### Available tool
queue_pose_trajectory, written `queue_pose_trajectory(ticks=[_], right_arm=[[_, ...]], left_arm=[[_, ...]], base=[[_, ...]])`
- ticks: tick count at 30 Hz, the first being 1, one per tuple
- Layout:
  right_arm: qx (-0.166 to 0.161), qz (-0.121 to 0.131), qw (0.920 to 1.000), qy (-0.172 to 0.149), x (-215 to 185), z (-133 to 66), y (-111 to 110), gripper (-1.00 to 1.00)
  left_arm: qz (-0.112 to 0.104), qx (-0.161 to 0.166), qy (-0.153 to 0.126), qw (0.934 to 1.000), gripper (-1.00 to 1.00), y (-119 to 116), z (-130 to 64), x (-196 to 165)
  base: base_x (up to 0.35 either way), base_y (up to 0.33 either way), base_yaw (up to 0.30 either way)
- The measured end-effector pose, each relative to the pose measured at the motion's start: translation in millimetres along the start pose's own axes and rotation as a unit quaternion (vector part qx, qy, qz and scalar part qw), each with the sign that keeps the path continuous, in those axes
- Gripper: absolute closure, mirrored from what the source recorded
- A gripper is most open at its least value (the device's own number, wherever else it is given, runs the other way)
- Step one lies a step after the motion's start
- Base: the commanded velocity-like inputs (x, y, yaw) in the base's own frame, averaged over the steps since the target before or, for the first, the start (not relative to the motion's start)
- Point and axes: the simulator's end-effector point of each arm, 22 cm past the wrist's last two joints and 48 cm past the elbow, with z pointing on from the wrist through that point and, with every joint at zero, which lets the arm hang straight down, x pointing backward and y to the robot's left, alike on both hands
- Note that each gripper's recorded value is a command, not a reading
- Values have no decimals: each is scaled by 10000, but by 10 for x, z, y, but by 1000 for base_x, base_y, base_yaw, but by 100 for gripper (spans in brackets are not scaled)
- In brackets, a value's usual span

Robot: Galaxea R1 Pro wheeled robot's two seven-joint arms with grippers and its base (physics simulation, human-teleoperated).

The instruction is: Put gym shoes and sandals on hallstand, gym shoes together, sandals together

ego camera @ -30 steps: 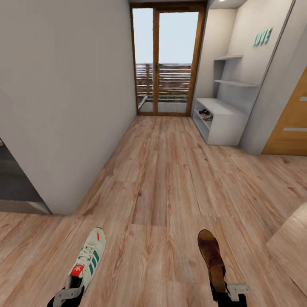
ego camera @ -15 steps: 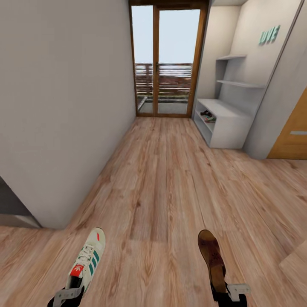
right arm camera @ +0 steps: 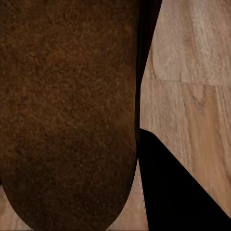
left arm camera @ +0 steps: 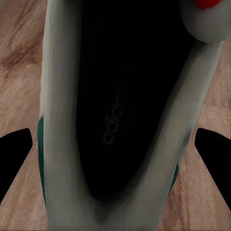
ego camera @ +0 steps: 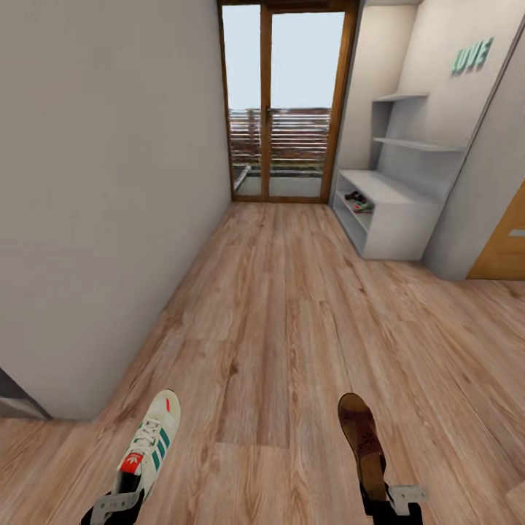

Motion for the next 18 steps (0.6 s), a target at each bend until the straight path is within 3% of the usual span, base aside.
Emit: queue_pose_trajectory(ticks=[6,18], right_arm=[[3,3,10000,0,0,0,-1,100],[3,3,10000,0,0,0,-1,100]], left_arm=[[0,1,3,10000,100,-1,-1,2],[0,1,5,10000,100,-1,-2,6]], base=[[340,0,-163],[340,0,-8]])
